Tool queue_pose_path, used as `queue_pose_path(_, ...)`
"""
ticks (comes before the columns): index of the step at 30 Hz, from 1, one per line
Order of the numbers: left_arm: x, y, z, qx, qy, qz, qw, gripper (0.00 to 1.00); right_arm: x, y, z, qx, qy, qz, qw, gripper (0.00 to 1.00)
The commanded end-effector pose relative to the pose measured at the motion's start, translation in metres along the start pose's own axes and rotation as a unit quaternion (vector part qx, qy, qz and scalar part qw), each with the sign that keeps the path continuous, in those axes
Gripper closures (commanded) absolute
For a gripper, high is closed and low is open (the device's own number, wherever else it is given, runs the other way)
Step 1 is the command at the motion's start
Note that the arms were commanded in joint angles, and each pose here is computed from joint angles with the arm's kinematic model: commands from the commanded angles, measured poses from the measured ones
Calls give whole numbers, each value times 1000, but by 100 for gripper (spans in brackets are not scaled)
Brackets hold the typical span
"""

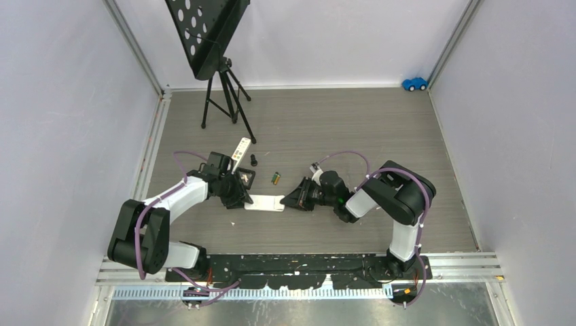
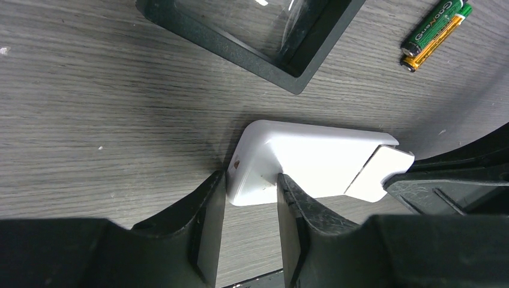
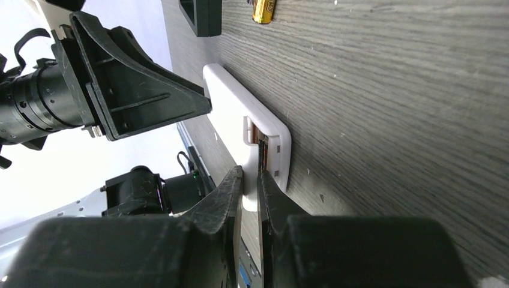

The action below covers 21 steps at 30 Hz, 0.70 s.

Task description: Load the batteries into the remote control

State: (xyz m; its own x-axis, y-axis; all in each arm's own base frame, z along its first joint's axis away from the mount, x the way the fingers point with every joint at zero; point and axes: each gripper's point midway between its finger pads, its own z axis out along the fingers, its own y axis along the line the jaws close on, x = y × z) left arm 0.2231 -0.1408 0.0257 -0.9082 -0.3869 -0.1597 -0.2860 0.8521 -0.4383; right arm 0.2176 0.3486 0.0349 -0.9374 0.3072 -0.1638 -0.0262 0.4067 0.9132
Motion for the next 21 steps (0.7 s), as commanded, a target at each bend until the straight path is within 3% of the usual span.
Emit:
queue_pose_path(1,3,12,5,-24,1,-5,1000,64,9,-9,-3,26,17,-17,999,100)
queue_pose_path(17,4,8,5,-11,5,-2,1000,65,0,-15,11,46,7,-5,999,100)
queue_pose_path(21,4,9,4,-13,3,-1,1000,65,1,-16,8,58,8,-6,998,87)
